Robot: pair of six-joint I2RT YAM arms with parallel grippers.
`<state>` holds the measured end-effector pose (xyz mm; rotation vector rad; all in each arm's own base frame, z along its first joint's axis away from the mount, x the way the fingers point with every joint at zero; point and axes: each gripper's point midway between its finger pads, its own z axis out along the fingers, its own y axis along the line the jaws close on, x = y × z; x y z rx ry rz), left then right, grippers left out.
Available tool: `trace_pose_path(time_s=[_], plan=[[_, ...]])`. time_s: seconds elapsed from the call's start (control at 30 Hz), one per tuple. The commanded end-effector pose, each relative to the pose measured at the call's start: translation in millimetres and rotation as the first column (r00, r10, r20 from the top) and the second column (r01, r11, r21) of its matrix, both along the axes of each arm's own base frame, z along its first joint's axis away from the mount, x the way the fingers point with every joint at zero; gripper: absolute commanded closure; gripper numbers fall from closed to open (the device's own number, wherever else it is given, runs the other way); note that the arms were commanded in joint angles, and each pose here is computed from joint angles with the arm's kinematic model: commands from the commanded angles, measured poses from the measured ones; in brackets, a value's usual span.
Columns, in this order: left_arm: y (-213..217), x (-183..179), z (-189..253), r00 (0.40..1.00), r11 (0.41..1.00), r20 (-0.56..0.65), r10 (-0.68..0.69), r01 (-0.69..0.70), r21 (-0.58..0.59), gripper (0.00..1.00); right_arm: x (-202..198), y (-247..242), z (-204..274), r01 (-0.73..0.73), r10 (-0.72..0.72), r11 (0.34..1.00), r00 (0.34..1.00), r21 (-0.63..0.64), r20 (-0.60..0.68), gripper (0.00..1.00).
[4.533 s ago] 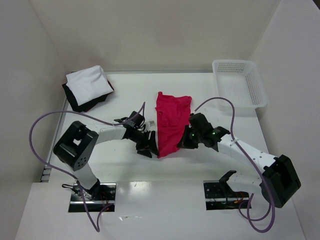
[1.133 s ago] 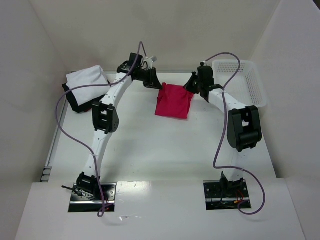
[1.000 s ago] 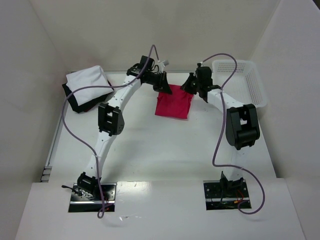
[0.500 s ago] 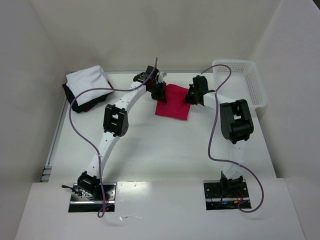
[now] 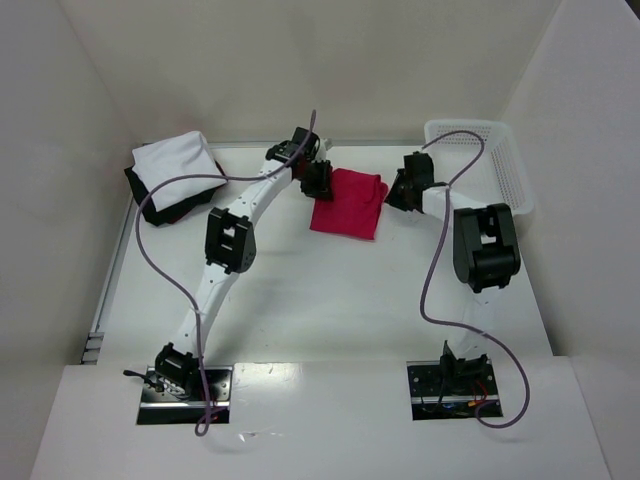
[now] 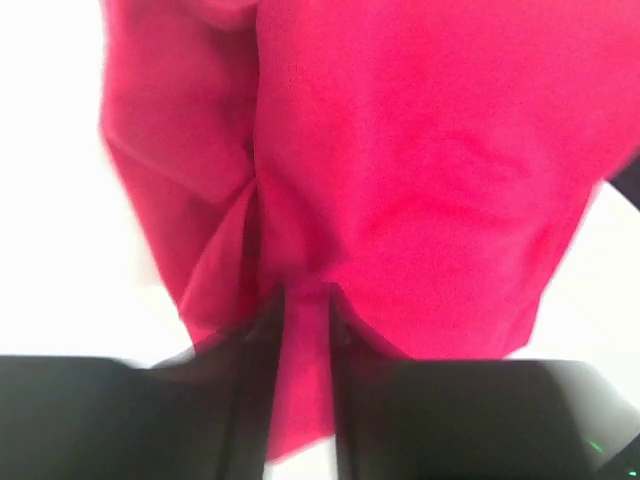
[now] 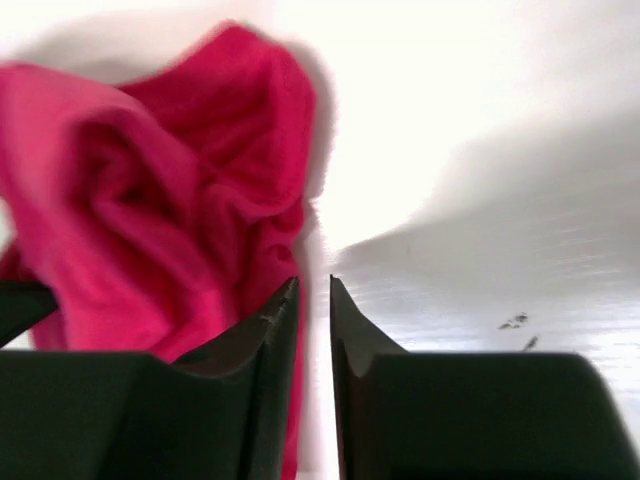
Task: Fold and stack the t-shirts
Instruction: Fold the long partially folded tshirt into a neat square
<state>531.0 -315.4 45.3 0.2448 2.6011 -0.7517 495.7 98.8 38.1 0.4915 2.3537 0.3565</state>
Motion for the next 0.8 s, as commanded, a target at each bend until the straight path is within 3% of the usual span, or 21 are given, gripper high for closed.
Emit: trace_pose_path(time_s=[0.0,0.03,0.1,0.13,0.23,0.27,0.37,0.4,0.5,0.77], plan=[[13.3,9.3,83.8,0.988,1.0,0.154,0.011,-0.009,-0.011,0.62,16.2,1.4,88.4,-0.023,0.022,1.0,0.977,0.003,0.211,0.72],[19.7,12.2,100.6,0.982,1.0,0.191,0.013,-0.01,-0.017,0.51,17.9,4.6,99.9,-0.043,0.04,0.999,0.971,0.008,0.234,0.68],[26.0,19.6,110.5,0.972,1.0,0.235,0.024,-0.019,-0.021,0.39,16.2,7.5,114.1,-0.065,0.06,0.998,0.968,0.012,0.245,0.58],[26.4,14.1,106.2,0.974,1.0,0.225,0.009,-0.005,-0.019,0.26,15.9,7.5,120.7,-0.065,0.06,0.998,0.966,0.013,0.251,0.54],[28.3,15.3,105.7,0.974,0.997,0.228,0.004,0.014,-0.078,0.14,11.6,13.4,132.2,-0.105,0.095,0.994,0.961,0.025,0.26,0.4],[35.9,8.9,80.9,0.985,0.997,0.173,-0.001,0.015,-0.079,0.11,11.0,14.6,132.2,-0.117,0.108,0.993,0.959,0.022,0.261,0.38],[40.7,6.6,71.8,0.988,0.982,0.153,0.009,0.02,-0.187,0.11,5.8,15.1,131.8,-0.13,0.121,0.991,0.962,0.019,0.246,0.3],[45.9,0.7,47.9,0.993,0.98,0.119,0.017,0.007,-0.2,0.11,2.5,17.0,134.3,-0.141,0.131,0.99,0.961,0.026,0.243,0.3],[54.0,-3.1,34.5,0.994,0.974,0.108,0.025,0.0,-0.228,0.11,-5.6,19.5,129.1,-0.158,0.146,0.987,0.964,0.038,0.223,0.27],[42.2,-11.0,15.7,0.998,0.951,0.059,-0.006,0.024,-0.307,0.11,-21.0,20.7,129.4,-0.174,0.161,0.984,0.966,0.049,0.201,0.27]])
